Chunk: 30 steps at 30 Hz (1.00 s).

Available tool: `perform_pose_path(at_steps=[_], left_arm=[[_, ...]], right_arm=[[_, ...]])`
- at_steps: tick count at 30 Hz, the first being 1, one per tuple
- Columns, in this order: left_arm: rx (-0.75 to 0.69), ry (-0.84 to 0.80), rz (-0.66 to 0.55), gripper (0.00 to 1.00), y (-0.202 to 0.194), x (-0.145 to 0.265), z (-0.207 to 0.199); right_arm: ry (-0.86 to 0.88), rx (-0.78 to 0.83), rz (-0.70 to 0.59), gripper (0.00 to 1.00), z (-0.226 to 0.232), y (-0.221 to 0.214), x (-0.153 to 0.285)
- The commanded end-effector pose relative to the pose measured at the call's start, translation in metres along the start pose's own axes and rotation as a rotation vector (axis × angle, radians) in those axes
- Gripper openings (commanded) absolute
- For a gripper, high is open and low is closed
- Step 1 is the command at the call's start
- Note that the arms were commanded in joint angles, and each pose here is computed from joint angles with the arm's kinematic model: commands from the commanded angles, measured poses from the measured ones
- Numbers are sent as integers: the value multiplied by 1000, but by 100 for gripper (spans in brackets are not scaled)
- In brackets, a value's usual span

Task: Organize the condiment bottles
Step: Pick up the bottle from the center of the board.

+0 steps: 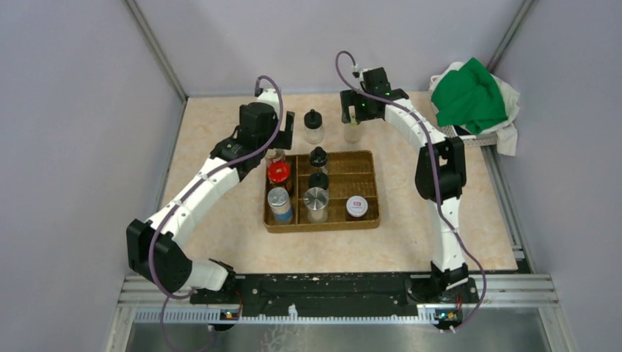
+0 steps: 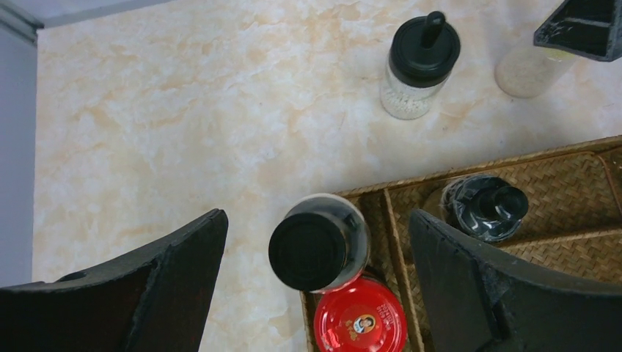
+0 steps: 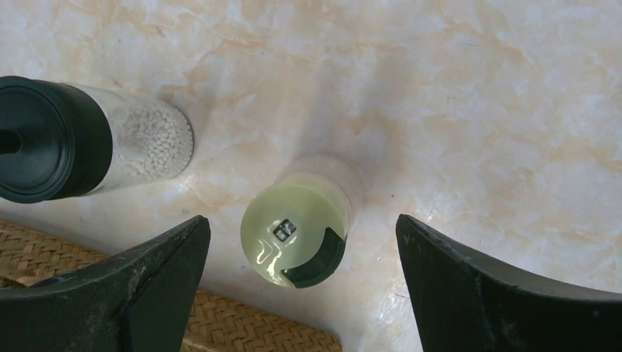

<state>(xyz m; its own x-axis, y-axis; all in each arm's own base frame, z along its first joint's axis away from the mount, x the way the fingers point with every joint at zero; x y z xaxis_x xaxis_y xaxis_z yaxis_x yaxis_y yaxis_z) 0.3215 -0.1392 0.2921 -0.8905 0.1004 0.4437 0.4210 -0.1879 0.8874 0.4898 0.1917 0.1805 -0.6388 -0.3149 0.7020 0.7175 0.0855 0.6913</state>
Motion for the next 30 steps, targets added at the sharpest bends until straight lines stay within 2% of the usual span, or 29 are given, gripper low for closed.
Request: perform_pose_path(at_steps=[1,11,18,23,28,30], left_arm=[[93,85,-1,99,-7,20,12],[174,136,-6,99,-22,41,21],[199,153,47,99,-34,43,22],[213,142,75,99,-46,47,21],[214,134,70,99,-47,50,21],[212,132,70,99,-46,50,21]], right_arm=[[18,0,-56,96,1,18,-1],[32,-4,-39,93,2,14,-7],[31,-1,-26,91,2,6,-9],[29,-3,-16,82,2,7,-13],[38,-10,-6,68,3,2,-15],[36,-10,0,60,3,0,-16]])
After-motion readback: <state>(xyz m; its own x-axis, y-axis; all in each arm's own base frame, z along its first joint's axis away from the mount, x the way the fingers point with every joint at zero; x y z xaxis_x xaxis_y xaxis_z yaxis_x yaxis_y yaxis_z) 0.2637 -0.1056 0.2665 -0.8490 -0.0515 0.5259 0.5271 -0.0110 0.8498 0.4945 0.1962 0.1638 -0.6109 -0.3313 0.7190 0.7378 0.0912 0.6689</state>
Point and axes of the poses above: each gripper's point midway between its finger pads, its own x axis back along the fingers, its own z axis along the line the jaws close on, y = z × x, the point moved 8 cm from there along x, back along the fingers, and after that the axes turned 3 degrees about -x, right-handed, at the moved point
